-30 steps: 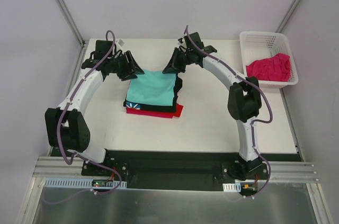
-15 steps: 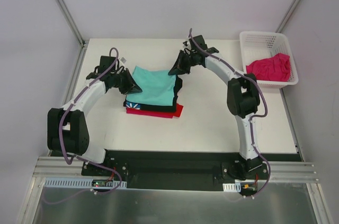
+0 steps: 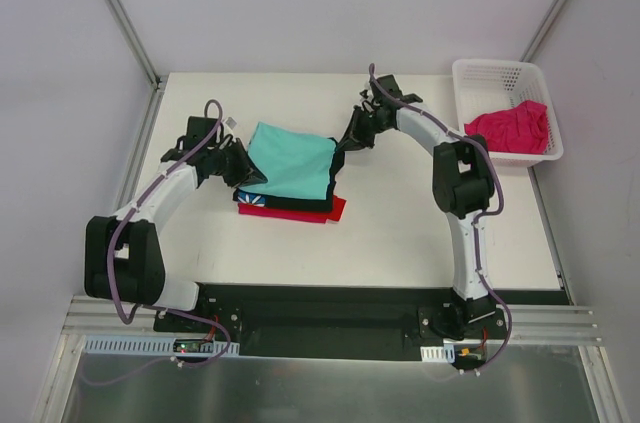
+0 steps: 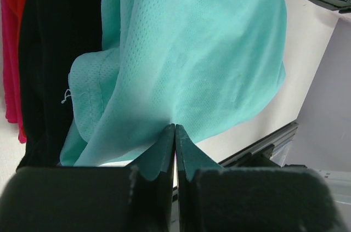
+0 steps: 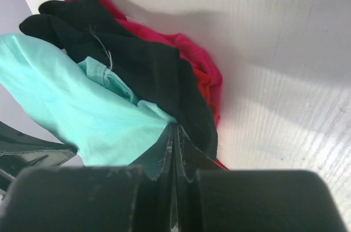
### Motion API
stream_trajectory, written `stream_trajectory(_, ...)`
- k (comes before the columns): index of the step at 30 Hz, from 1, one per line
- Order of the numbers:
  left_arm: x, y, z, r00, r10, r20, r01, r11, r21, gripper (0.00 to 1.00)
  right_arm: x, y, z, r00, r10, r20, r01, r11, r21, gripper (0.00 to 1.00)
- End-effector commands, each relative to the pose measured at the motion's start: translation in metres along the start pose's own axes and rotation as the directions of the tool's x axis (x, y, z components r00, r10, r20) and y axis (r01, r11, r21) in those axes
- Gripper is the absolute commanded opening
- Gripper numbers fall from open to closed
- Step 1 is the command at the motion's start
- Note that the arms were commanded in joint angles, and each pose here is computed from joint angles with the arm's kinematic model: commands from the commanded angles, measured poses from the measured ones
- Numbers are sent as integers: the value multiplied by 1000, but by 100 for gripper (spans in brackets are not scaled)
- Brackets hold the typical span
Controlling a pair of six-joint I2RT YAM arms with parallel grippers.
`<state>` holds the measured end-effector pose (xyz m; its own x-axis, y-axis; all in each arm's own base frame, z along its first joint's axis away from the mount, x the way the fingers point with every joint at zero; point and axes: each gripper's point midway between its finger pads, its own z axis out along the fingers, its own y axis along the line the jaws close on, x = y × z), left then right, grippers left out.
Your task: Fold and stack the t-shirts
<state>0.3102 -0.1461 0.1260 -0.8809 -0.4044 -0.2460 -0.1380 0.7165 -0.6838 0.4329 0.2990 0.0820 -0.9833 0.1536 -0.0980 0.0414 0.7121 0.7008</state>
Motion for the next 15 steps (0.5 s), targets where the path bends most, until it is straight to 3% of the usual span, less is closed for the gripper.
stream_trajectory(1, -10, -15, -13, 998, 24, 57, -27, 999, 42, 0, -6, 46, -52, 991, -100, 86, 102, 995, -20, 1)
stream_trajectory(8, -21, -33, -22, 996, 41, 83, -47, 996, 76, 0, 12, 109, -105, 971, -185, 149, 198, 977, -74, 1)
stream_trajectory(15, -47, -53, -16, 995, 52, 82, -61, 992, 110, 0, 50, 130, -107, 966, -221, 136, 235, 968, -92, 1)
